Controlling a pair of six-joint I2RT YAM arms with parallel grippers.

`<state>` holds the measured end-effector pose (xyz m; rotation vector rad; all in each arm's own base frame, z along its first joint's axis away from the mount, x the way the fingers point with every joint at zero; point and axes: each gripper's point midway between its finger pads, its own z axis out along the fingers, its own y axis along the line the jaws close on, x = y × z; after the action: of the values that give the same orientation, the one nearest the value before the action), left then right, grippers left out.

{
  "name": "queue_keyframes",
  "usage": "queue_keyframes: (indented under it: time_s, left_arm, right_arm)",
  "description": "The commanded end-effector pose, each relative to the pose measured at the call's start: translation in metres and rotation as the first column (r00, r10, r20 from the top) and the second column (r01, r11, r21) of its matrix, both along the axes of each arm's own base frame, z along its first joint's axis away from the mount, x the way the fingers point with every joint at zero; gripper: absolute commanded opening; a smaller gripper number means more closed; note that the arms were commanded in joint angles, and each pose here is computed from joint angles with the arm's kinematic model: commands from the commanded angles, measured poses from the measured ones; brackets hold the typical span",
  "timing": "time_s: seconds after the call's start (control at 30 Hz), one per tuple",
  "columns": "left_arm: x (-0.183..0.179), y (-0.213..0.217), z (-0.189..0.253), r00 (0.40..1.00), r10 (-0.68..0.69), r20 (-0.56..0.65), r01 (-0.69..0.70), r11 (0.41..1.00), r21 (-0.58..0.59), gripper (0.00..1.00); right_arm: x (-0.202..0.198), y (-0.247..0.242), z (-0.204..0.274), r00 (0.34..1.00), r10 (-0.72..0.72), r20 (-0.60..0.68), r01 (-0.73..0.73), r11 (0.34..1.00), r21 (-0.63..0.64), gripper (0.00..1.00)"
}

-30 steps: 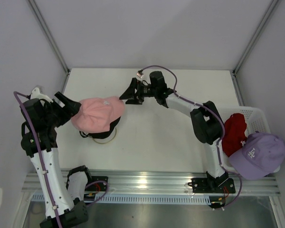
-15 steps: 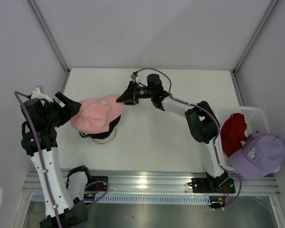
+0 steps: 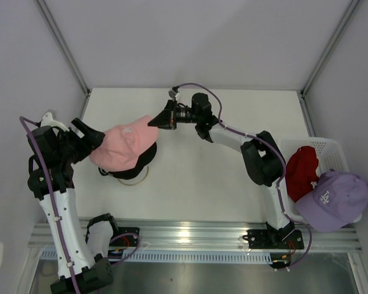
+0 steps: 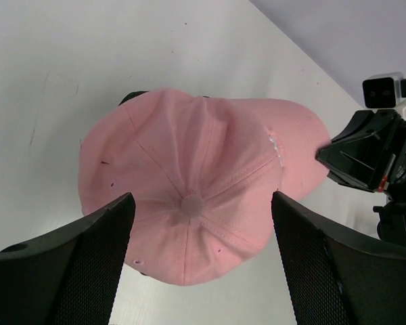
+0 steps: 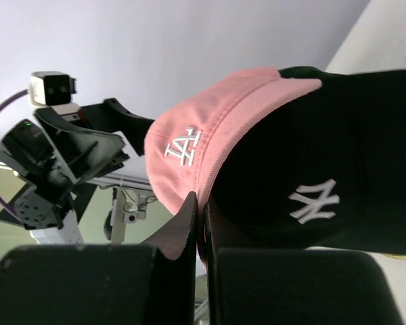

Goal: Stack the hats

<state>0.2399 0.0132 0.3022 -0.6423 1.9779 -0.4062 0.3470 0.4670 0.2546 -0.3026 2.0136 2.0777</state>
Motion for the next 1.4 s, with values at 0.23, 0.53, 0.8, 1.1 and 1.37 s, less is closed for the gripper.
queue_keyframes:
  time_s: [0.23, 0.53, 0.8, 1.1, 1.37]
  left_arm:
    - [-0.007, 0.022, 0.037, 0.993, 0.108, 0.051, -0.112, 0.989, 0.096, 0.9]
    - [-0.014, 0.046, 0.112, 0.952, 0.264, 0.152, -0.274, 0.96, 0.049, 0.99]
    - [-0.005, 0.03, 0.093, 0.953, 0.251, 0.167, -0.224, 0.96, -0.168, 0.97]
    - [0.012, 0.028, 0.062, 0.957, 0.245, 0.155, -0.195, 0.94, -0.279, 0.93]
    - [0.027, 0.046, 0.038, 0.964, 0.21, 0.16, -0.144, 0.926, -0.349, 0.89]
  right_arm:
    - [-0.003, -0.005, 0.134, 0.995, -0.099, -0.022, 0.099, 0.908, 0.407, 0.0]
    - [0.029, -0.02, 0.163, 0.961, -0.242, -0.135, 0.275, 0.786, 0.554, 0.0]
    - [0.041, -0.04, 0.188, 0.921, -0.314, -0.229, 0.388, 0.716, 0.58, 0.0]
    - [0.023, -0.067, 0.222, 0.947, -0.258, -0.19, 0.313, 0.611, 0.727, 0.0]
    - [-0.006, -0.062, 0.203, 0.985, -0.123, -0.118, 0.171, 0.668, 0.724, 0.0]
